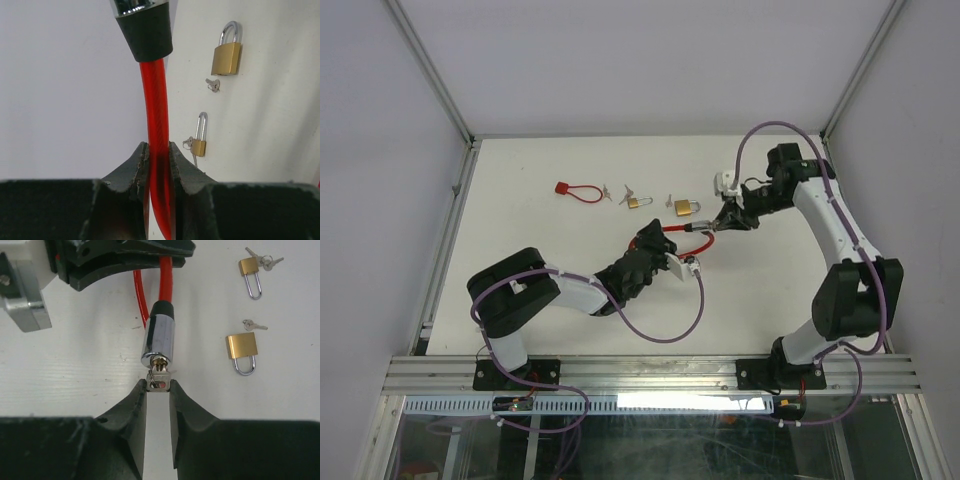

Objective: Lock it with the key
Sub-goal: Lock the lock.

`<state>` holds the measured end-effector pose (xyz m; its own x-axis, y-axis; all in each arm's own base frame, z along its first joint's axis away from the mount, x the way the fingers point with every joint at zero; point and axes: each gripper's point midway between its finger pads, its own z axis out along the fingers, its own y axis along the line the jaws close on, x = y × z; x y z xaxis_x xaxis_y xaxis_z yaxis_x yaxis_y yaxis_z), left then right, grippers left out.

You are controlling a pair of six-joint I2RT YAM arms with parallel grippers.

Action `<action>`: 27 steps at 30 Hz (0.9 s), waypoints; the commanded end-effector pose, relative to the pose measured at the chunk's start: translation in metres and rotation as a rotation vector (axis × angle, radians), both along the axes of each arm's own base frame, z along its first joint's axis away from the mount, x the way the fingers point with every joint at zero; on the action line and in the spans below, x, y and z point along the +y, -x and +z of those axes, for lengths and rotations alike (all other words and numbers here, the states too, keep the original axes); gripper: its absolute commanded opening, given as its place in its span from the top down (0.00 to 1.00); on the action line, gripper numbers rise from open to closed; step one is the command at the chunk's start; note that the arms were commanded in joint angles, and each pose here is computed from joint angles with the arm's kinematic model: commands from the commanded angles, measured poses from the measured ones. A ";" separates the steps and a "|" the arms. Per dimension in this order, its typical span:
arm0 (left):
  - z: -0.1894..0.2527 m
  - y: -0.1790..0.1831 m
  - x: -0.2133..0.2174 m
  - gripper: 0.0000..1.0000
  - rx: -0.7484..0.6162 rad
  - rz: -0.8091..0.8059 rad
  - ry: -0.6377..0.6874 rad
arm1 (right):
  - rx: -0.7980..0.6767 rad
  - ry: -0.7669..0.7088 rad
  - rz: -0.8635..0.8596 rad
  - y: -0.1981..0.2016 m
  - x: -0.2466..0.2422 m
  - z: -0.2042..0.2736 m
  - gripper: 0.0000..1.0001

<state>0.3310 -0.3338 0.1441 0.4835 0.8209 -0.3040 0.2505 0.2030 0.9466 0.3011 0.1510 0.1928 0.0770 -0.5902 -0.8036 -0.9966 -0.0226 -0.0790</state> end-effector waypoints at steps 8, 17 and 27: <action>-0.014 0.008 -0.008 1.00 0.067 -0.059 -0.041 | -1.041 0.064 0.308 -0.001 0.011 0.027 1.00; -0.014 0.007 -0.009 1.00 0.115 -0.065 -0.029 | -1.236 0.200 0.328 -0.026 0.001 0.038 0.53; -0.016 0.004 -0.008 1.00 0.142 -0.060 -0.022 | -0.869 0.125 0.196 0.000 -0.034 0.049 0.33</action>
